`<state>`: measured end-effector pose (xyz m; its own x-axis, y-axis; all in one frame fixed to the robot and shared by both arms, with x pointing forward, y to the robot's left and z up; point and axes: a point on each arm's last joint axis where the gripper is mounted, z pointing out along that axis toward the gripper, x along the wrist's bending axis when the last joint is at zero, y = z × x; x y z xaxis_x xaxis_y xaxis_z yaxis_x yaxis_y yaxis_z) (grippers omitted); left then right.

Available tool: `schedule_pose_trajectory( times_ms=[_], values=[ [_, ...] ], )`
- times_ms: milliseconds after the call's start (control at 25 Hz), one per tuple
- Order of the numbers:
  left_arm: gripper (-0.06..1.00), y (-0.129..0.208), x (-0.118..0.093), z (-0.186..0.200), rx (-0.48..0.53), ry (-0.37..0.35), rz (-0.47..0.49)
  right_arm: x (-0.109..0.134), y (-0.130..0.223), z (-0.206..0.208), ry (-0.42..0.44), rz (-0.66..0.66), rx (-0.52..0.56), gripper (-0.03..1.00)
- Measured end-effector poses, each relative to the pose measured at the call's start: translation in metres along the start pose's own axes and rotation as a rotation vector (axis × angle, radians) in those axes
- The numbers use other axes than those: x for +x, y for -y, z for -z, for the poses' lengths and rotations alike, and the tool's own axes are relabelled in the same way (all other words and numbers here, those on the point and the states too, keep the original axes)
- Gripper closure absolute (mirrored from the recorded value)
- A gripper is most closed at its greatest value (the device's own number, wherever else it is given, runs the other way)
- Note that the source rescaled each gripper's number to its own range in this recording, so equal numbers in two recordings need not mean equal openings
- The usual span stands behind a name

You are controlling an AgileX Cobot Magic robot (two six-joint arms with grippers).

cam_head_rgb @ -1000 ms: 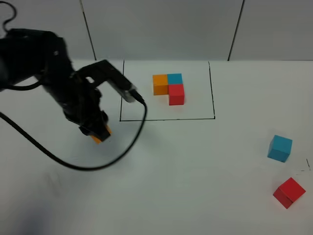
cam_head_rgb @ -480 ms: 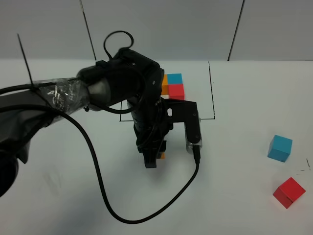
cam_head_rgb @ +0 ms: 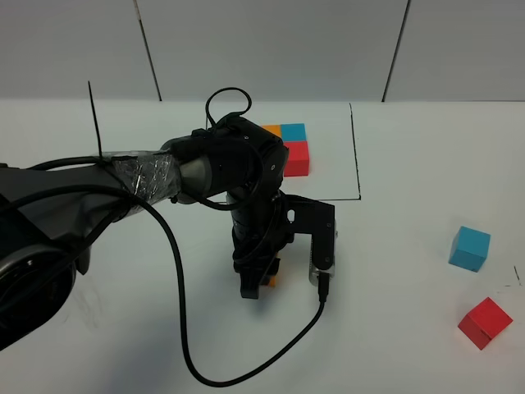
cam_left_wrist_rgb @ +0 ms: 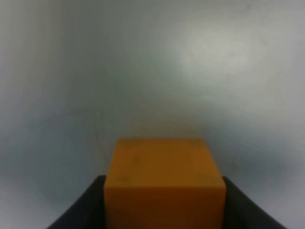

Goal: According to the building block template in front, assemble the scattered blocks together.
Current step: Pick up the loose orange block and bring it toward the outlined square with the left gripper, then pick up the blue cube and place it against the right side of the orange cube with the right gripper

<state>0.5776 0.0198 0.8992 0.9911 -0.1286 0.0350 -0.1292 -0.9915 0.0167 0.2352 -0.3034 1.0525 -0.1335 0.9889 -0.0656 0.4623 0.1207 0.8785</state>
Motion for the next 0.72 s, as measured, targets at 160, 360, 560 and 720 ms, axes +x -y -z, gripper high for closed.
schedule_pose_trajectory(
  times_ms=[160,360,560,720],
  values=[
    [0.93,0.000,0.000,0.000,0.003,0.004,-0.024,0.000,0.000,0.000,0.000,0.001,0.000,0.26],
    [0.43,0.001,0.000,0.000,0.015,0.001,-0.016,0.000,0.000,0.000,0.000,0.001,0.000,0.26],
    [-0.05,0.007,0.006,0.023,0.050,-0.092,0.077,0.000,0.000,0.000,0.000,0.001,0.000,0.26],
    [-0.06,0.018,0.010,0.068,0.110,-0.233,0.151,0.000,0.000,0.000,0.000,0.001,0.000,0.26]
  ],
)
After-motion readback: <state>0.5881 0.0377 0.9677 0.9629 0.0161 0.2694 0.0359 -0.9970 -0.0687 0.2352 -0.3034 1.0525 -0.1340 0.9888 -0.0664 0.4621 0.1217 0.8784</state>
